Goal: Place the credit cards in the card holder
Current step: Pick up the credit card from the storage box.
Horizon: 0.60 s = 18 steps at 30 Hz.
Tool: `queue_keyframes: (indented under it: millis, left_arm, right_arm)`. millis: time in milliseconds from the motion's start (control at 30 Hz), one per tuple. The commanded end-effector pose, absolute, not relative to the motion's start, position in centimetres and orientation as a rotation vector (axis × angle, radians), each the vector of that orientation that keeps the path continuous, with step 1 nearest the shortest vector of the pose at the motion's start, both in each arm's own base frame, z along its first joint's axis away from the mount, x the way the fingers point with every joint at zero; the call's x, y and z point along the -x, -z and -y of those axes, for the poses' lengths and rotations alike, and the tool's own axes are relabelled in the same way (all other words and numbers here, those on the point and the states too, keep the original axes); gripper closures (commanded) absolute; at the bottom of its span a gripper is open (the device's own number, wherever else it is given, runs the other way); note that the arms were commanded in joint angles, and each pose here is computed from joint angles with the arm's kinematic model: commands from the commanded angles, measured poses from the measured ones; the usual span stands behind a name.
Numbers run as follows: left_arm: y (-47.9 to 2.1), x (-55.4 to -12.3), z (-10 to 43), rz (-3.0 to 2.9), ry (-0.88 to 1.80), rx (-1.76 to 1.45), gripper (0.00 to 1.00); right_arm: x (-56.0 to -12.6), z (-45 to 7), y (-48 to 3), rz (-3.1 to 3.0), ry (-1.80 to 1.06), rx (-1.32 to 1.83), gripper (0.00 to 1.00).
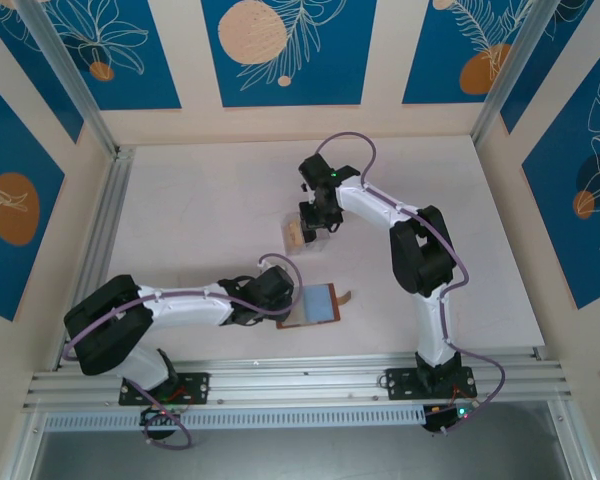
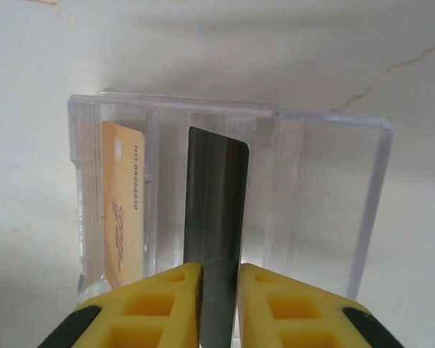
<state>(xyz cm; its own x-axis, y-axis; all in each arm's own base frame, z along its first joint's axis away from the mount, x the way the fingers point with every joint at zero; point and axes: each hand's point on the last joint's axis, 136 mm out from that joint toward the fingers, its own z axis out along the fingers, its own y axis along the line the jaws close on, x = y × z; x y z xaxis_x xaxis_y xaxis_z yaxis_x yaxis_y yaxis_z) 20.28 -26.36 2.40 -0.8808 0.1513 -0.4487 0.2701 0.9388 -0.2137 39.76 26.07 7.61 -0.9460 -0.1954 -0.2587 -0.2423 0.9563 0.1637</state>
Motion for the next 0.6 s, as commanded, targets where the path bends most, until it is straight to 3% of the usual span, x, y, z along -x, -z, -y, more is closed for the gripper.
queue_keyframes:
  millis: [0,567]
  left_arm:
    - [-0.13,-18.64,24.06,-2.75,0.278,-0.322,0.64]
    - [-0.07,-18.48,23.92,-2.751,0.286,-0.314,0.65]
  right_arm:
    - [-39.73,-26.61,-8.18,-2.863,-0.275,0.356,0.81]
    - [-39.72,-27.51,-7.37,-2.89,-0.261,0.401,0.83]
